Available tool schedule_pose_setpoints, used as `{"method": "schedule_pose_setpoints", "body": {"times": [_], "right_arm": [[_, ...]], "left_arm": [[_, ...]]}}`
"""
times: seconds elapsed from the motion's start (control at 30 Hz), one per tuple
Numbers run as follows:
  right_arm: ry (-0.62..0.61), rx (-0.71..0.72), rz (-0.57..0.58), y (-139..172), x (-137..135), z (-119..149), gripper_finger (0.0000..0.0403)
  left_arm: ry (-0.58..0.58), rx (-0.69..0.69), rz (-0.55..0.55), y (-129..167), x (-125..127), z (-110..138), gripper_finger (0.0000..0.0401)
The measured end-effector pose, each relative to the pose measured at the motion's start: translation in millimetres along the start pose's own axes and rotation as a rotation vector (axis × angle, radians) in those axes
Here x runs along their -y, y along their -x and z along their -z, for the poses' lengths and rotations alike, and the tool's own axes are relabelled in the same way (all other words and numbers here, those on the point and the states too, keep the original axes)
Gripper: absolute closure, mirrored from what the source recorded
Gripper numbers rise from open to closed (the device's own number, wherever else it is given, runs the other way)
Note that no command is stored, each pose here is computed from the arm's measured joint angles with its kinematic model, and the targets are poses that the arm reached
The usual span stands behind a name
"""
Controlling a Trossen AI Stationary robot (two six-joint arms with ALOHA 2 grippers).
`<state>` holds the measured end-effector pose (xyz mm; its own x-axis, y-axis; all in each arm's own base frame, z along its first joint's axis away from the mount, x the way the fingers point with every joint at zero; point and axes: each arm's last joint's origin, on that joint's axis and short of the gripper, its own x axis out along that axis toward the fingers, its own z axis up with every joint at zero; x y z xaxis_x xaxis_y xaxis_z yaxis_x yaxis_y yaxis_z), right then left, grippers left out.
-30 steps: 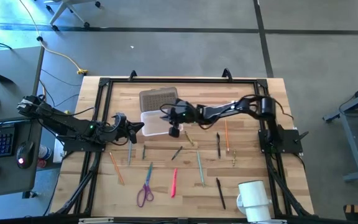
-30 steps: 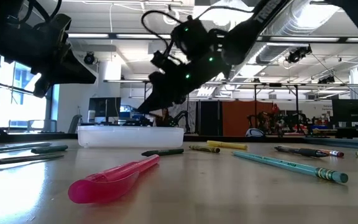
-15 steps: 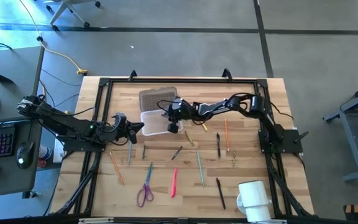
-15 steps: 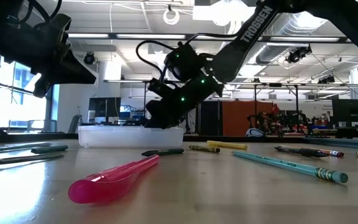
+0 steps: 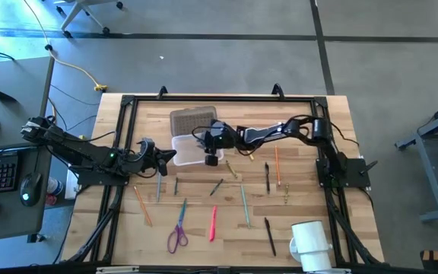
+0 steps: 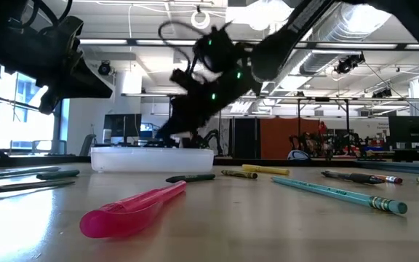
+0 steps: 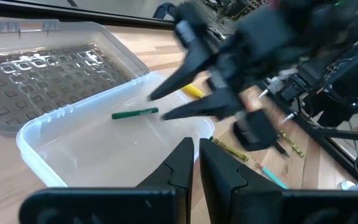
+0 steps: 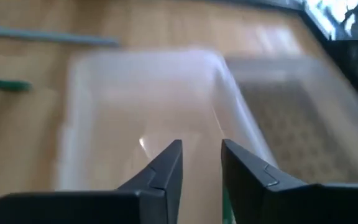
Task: Pick & place school supplies into a supply box
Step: Put the right dark green crayon into the transparent supply box
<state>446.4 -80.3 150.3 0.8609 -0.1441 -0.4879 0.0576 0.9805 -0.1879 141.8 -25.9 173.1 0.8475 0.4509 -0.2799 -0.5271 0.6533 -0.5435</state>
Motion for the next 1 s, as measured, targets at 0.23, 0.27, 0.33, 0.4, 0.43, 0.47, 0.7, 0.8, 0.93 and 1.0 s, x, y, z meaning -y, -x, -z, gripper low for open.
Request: {"method": "schedule_pose_setpoints", "body": {"times": [0.23, 0.27, 0.33, 0.4, 0.43, 0.47, 0.7, 0.8, 0.93, 1.0], "right_arm": [[0.221, 0.047, -0.356, 50.8, -44.9, -45.0, 0.03], [0.256, 0.052, -0.435, 56.6, -52.5, -47.1, 0.0302], [0.29, 0.049, -0.555, 63.8, -64.9, -47.7, 0.0306], [0.284, 0.029, -0.599, 65.6, -73.8, -45.5, 0.0308], [0.27, 0.015, -0.607, 65.5, -77.0, -42.4, 0.0308], [0.254, 0.005, -0.613, 63.2, -80.1, -37.5, 0.0308], [0.219, -0.045, -0.586, 56.2, -93.9, 3.0, 0.0299], [0.216, -0.059, -0.591, 57.2, -95.4, 14.7, 0.0291], [0.221, -0.055, -0.58, 57.6, -97.3, 27.9, 0.028], [0.223, -0.045, -0.577, 57.5, -98.2, 34.8, 0.0277]], "left_arm": [[0.0, -0.007, 0.006, 0.0, 0.2, 0.1, 0.0339], [0.0, -0.008, 0.006, 0.0, 0.1, 0.3, 0.0339], [0.001, -0.009, 0.008, 0.0, 0.3, 0.2, 0.0339], [0.001, -0.01, 0.009, 0.0, 0.3, 0.2, 0.0339], [0.001, -0.009, 0.009, 0.0, 0.3, 0.2, 0.0339], [0.001, -0.01, 0.009, 0.0, 0.3, 0.2, 0.0339], [0.002, -0.008, 0.009, 0.0, 0.4, 0.1, 0.0339], [0.001, -0.011, 0.01, 0.0, 0.4, 0.3, 0.0339], [0.003, 0.001, 0.002, 0.0, 0.2, -0.1, 0.0339], [0.004, 0.006, 0.0, 0.0, 0.3, -0.4, 0.0339]]}}
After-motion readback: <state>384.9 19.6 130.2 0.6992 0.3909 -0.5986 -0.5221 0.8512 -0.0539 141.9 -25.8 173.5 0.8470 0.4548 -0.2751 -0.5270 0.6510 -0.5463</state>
